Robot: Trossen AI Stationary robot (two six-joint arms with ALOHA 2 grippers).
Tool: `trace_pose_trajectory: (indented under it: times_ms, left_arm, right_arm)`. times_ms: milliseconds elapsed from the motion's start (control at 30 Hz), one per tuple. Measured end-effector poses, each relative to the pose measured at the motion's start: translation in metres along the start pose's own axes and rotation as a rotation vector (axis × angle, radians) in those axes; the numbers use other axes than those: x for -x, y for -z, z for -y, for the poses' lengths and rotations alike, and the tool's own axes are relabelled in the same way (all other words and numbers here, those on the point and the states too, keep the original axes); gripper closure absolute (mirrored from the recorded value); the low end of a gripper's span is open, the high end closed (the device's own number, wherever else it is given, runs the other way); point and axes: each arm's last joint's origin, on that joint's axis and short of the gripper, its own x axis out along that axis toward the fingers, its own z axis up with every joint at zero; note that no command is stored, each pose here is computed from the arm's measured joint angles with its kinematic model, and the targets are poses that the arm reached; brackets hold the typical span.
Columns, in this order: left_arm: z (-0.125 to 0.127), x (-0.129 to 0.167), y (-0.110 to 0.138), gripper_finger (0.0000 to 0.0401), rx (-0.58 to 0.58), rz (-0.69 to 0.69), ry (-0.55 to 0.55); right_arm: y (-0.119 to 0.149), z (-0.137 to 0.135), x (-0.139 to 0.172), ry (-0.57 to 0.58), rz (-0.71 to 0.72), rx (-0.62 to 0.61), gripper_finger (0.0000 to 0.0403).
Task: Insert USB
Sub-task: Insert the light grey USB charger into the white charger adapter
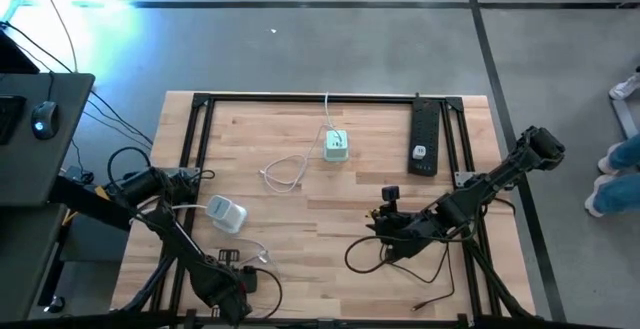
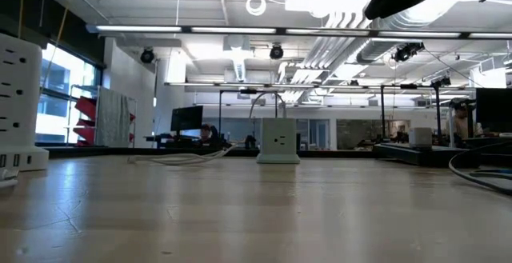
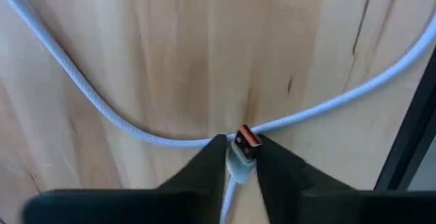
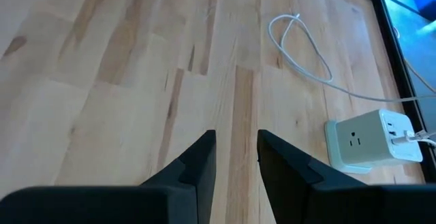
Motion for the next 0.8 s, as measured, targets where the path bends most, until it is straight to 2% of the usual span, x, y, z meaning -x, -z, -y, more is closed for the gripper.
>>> trace_pose_trajectory:
  times_ms: [100,200,400,533,633,700,800]
  left_arm:
    - [-0.007,0.007,-0.007,0.039,0.032,0.054,-0.047]
    - [-0.015,0.02,-0.019,0.0396,0.055,0.188,-0.098]
    - [-0.033,0.04,-0.054,0.0399,0.1,0.52,-0.208]
    - [-0.045,0.051,-0.081,0.0399,0.112,0.728,-0.284]
    - [-0.055,0.06,-0.105,0.04,0.101,0.865,-0.316]
    - [-0.064,0.068,-0.12,0.04,0.106,0.952,-0.34]
    - [-0.077,0.083,-0.14,0.0401,0.112,1.078,-0.363]
  right_arm:
    - [0.0,0.001,0.0,0.005,0.0,-0.016,0.0311]
    - [0.0,0.001,0.0,0.021,0.001,-0.016,0.0311]
    - [0.003,0.005,0.003,0.273,0.026,-0.061,0.0311]
    - [0.013,0.002,0.007,0.301,-0.016,-0.115,0.0311]
    - [0.024,-0.006,0.01,0.303,-0.028,-0.139,0.0311]
    - [0.041,-0.014,0.013,0.312,-0.019,-0.133,0.0311]
    - [0.067,-0.02,0.017,0.367,0.085,-0.225,0.0311]
